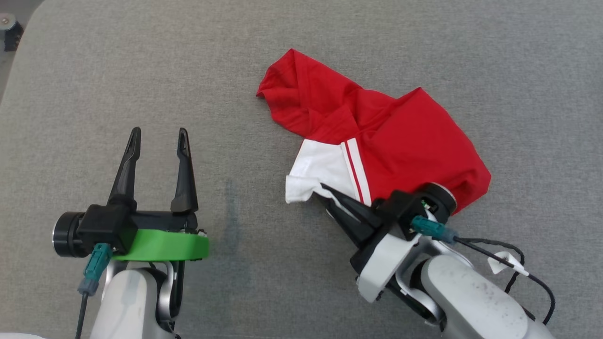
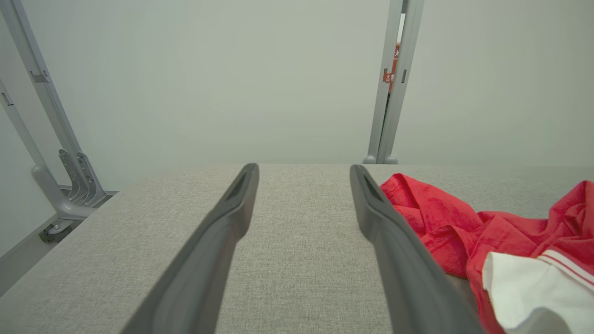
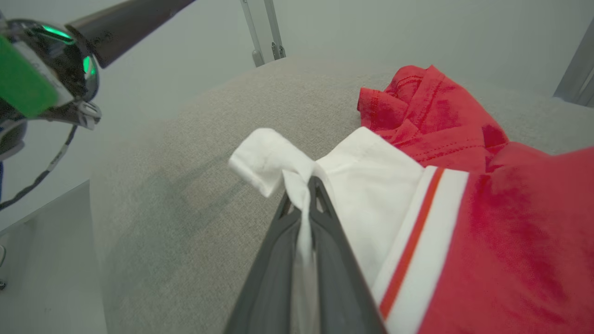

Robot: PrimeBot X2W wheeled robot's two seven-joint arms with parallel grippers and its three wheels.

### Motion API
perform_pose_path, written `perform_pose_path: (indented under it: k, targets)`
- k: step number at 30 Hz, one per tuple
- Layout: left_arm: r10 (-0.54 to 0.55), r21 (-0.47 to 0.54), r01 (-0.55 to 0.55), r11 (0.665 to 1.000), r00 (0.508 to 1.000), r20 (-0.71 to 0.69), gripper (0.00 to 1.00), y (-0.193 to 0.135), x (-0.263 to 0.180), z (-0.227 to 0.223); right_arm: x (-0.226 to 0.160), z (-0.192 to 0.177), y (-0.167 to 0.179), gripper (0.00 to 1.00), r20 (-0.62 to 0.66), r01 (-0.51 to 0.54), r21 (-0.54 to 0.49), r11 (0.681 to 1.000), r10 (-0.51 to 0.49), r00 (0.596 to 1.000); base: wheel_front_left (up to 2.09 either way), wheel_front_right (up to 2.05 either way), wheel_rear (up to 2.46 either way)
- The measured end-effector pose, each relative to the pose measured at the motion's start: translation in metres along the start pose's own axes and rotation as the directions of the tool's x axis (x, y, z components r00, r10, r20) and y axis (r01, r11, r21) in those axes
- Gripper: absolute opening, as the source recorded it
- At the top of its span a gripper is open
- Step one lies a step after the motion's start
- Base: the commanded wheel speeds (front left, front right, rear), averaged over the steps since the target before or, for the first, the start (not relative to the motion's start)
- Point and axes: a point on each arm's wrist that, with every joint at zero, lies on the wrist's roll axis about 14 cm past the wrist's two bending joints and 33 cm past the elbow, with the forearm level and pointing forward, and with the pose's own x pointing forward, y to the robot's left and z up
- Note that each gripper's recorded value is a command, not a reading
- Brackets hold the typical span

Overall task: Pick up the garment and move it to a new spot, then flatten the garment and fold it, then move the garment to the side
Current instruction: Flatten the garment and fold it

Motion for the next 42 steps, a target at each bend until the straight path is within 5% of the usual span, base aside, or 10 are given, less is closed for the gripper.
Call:
perform_pose_path:
  k: [7, 10, 19, 21, 22, 24, 27, 30, 36, 42]
  targets:
    - [-0.056, -0.008, 0.056, 0.998, 0.998, 0.003, 1.0, -0.018, 0.006, -0.002, -0.039, 0.066, -0.064, 0.0, 0.246, 0.246, 0.041, 0.968, -0.248, 0.937, 0.0, 0.0, 0.0]
    - [-0.084, -0.012, 0.084, 0.996, 0.996, 0.001, 1.0, -0.027, 0.008, -0.004, -0.077, 0.075, -0.103, 0.0, 0.296, 0.414, 0.102, 0.904, -0.425, 0.855, 0.0, 0.0, 0.0]
    - [-0.139, -0.023, 0.139, 0.99, 0.99, 0.003, 1.0, -0.046, 0.013, -0.005, -0.202, 0.027, -0.177, 0.0, 0.195, 0.759, 0.287, 0.584, -0.812, 0.55, 0.0, 0.0, 0.0]
    - [-0.142, -0.021, 0.142, 0.99, 0.99, 0.003, 1.0, -0.047, 0.013, -0.006, -0.218, 0.011, -0.182, 0.43, 0.152, 0.787, 0.32, 0.528, -0.848, 0.507, 0.0, 0.0, 0.0]
    - [-0.142, -0.021, 0.142, 0.99, 0.99, 0.002, 1.0, -0.047, 0.013, -0.006, -0.224, 0.003, -0.184, 0.95, 0.128, 0.8, 0.327, 0.503, -0.862, 0.49, 0.0, 0.0, 0.0]
    - [-0.143, -0.022, 0.143, 0.989, 0.99, -0.001, 1.0, -0.047, 0.012, -0.006, -0.233, -0.003, -0.186, 1.0, 0.115, 0.813, 0.337, 0.474, -0.878, 0.464, 0.0, 0.0, 0.0]
    - [-0.138, -0.021, 0.138, 0.99, 0.99, -0.008, 1.0, -0.045, 0.009, -0.008, -0.237, 0.001, -0.186, 1.0, 0.14, 0.823, 0.318, 0.471, -0.882, 0.45, 0.0, 0.0, 0.0]
    - [-0.131, -0.02, 0.131, 0.991, 0.991, -0.013, 1.0, -0.043, 0.006, -0.008, -0.234, 0.019, -0.183, 1.0, 0.202, 0.824, 0.258, 0.504, -0.863, 0.464, 0.0, 0.0, 0.0]
    - [-0.118, -0.009, 0.117, 0.993, 0.993, -0.032, 1.0, -0.038, -0.008, -0.01, -0.218, 0.059, -0.161, 1.0, 0.308, 0.785, 0.094, 0.612, -0.768, 0.562, 0.0, 0.0, 0.0]
    - [-0.108, -0.001, 0.108, 0.994, 0.993, -0.045, 1.0, -0.035, -0.024, -0.01, -0.205, 0.07, -0.129, 1.0, 0.309, 0.731, 0.047, 0.681, -0.706, 0.637, 0.0, 0.0, 0.0]
